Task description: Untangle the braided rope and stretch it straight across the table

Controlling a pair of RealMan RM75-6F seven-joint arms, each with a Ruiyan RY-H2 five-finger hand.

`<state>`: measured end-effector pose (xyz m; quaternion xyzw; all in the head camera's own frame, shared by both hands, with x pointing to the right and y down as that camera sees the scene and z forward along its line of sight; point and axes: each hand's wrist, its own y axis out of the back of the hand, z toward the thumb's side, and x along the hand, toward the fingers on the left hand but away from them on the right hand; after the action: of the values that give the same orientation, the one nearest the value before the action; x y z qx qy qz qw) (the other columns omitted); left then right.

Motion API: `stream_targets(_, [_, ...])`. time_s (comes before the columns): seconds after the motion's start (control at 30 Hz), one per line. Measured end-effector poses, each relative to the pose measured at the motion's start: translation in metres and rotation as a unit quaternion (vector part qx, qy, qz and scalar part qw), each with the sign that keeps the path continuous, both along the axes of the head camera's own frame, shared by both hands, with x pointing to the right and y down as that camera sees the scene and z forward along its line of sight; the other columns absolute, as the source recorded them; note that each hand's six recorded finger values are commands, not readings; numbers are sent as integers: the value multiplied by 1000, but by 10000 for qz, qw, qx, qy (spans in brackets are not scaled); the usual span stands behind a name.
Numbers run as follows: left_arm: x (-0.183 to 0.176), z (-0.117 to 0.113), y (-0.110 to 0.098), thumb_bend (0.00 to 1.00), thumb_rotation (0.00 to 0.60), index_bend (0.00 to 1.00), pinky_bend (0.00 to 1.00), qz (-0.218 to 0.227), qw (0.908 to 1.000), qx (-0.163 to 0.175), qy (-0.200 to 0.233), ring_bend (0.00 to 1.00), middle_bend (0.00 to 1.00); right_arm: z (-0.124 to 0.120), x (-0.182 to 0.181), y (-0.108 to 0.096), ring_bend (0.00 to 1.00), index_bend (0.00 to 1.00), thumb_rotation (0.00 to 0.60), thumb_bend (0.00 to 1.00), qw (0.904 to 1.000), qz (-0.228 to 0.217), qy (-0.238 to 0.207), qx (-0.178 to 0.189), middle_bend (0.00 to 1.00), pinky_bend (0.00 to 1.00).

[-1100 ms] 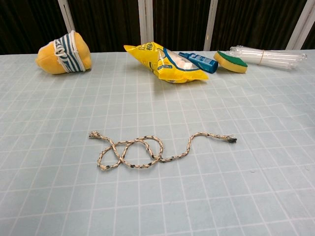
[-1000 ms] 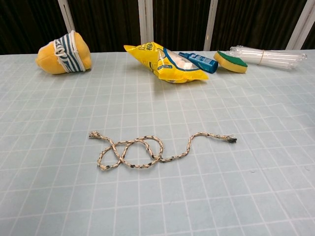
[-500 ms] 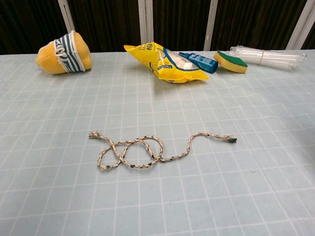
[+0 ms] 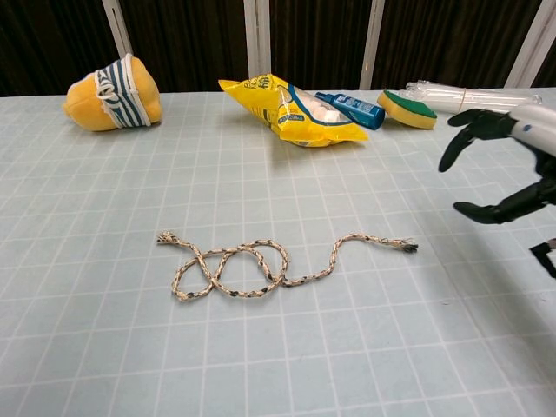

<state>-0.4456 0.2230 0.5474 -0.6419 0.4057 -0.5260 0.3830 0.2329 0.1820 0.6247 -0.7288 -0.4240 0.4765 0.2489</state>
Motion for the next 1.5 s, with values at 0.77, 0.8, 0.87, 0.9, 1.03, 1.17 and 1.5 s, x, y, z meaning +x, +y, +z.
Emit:
stream_targets(0.77, [-8,6,-5,39,600,1,0,-140,9998,-164,-19,0,0,74,-52,2,0,532,600,329,9984,122,307,-468,152,0])
stream_targets(0.8, [-8,7,-6,39,600,1,0,-145,9997,-173,-25,0,0,76,-53,2,0,532,600,332,9983,125,307,-482,153,0])
stream_targets(0.87, [-8,7,-6,39,600,1,0,-146,9997,-182,-31,0,0,79,-55,3,0,533,600,342,9982,128,303,-499,153,0])
stream_targets(0.9, [-8,8,-6,39,600,1,0,-145,9997,-184,-32,0,0,80,-55,3,0,533,600,345,9982,133,294,-503,153,0])
stream_targets(1.03, [-8,8,-6,39,600,1,0,-144,9997,-186,-30,0,0,82,-58,1,0,533,600,363,9983,164,248,-498,154,0])
stream_targets(1.17, [-8,9,-6,39,600,1,0,-146,9997,-193,-31,0,0,82,-60,-1,0,543,600,386,9984,184,229,-477,158,0])
stream_targets(1.5, [-9,10,-7,39,600,1,0,-164,9996,-207,-26,0,0,85,-59,0,0,558,600,400,9981,220,279,-501,165,0])
